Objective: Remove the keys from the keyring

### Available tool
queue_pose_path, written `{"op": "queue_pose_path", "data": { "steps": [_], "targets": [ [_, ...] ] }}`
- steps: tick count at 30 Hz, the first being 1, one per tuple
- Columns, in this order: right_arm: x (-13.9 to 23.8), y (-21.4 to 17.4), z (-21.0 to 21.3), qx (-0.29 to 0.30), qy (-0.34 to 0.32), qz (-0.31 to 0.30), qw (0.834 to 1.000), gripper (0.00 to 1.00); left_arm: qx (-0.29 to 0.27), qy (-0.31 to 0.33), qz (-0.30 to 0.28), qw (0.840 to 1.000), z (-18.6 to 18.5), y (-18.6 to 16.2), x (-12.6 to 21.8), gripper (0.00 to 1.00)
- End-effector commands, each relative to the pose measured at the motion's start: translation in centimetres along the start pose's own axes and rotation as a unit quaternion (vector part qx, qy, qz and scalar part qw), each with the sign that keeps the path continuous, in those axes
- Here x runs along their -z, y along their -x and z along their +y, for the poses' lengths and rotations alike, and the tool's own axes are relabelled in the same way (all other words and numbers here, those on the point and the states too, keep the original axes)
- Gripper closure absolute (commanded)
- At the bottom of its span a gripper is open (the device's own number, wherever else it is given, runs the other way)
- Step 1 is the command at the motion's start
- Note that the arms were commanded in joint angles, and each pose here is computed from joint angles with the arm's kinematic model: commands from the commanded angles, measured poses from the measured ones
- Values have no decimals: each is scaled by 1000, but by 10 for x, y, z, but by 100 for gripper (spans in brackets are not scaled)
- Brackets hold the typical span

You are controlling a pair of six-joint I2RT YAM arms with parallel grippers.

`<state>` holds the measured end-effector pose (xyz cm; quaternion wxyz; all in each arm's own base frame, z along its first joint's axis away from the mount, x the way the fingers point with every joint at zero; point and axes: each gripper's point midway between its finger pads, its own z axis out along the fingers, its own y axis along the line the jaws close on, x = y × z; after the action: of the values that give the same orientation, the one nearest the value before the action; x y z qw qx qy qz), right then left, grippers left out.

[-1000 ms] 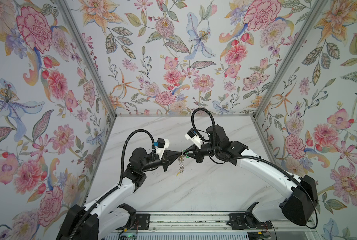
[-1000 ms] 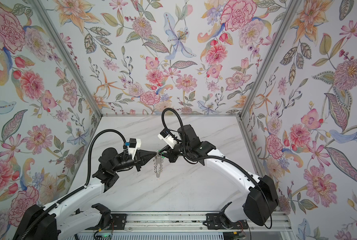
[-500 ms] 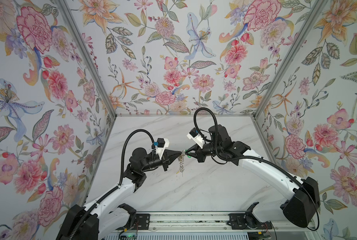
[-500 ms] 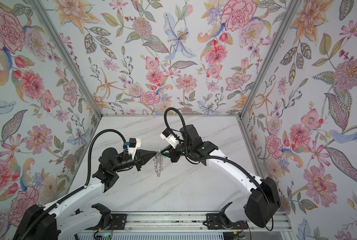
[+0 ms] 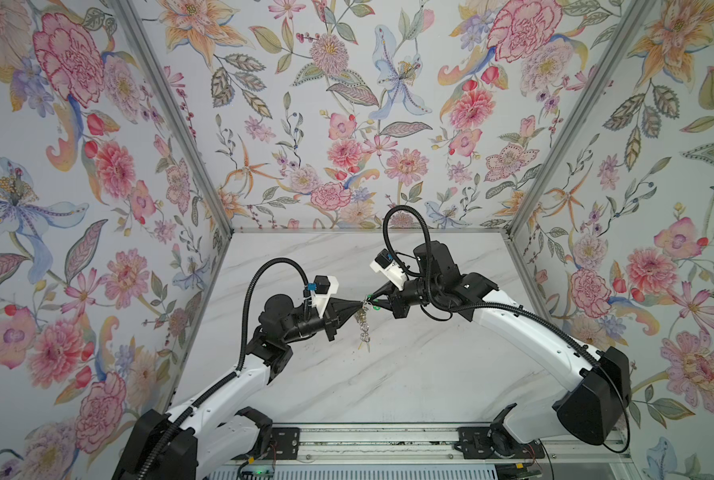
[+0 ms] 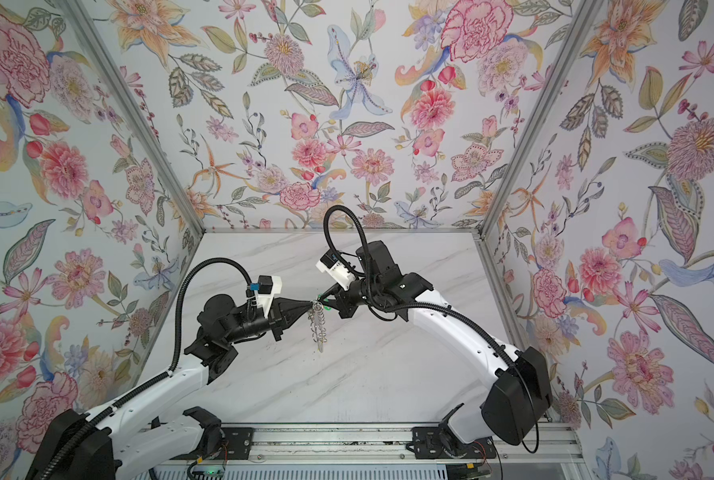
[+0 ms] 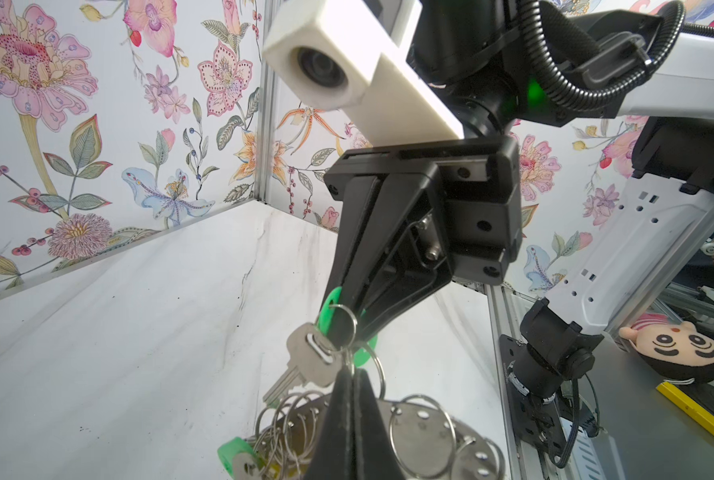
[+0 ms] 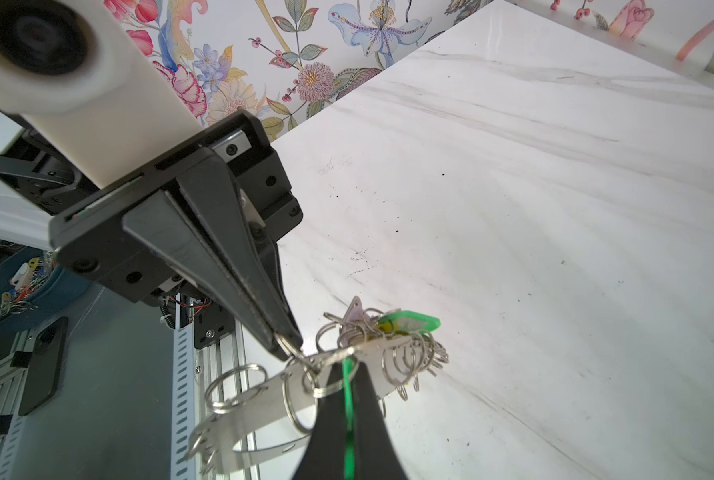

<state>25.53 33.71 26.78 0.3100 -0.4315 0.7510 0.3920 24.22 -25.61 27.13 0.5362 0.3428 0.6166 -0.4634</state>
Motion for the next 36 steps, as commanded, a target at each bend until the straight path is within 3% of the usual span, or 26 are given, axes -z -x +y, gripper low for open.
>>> {"op": "queue_pose_path", "data": {
  "steps": [1,22,36],
  "targets": [
    [17,27,-32,19,-63,-35,997,99,-24,-31,14,999,-12,1,1,100],
    [12,30,-43,27,-73,-29,997,100,-93,51,94,990,4,-40,-11,100],
    [21,45,-31,69,-82,-43,993,100,-118,79,160,977,13,-70,-21,100]
  ]
}}
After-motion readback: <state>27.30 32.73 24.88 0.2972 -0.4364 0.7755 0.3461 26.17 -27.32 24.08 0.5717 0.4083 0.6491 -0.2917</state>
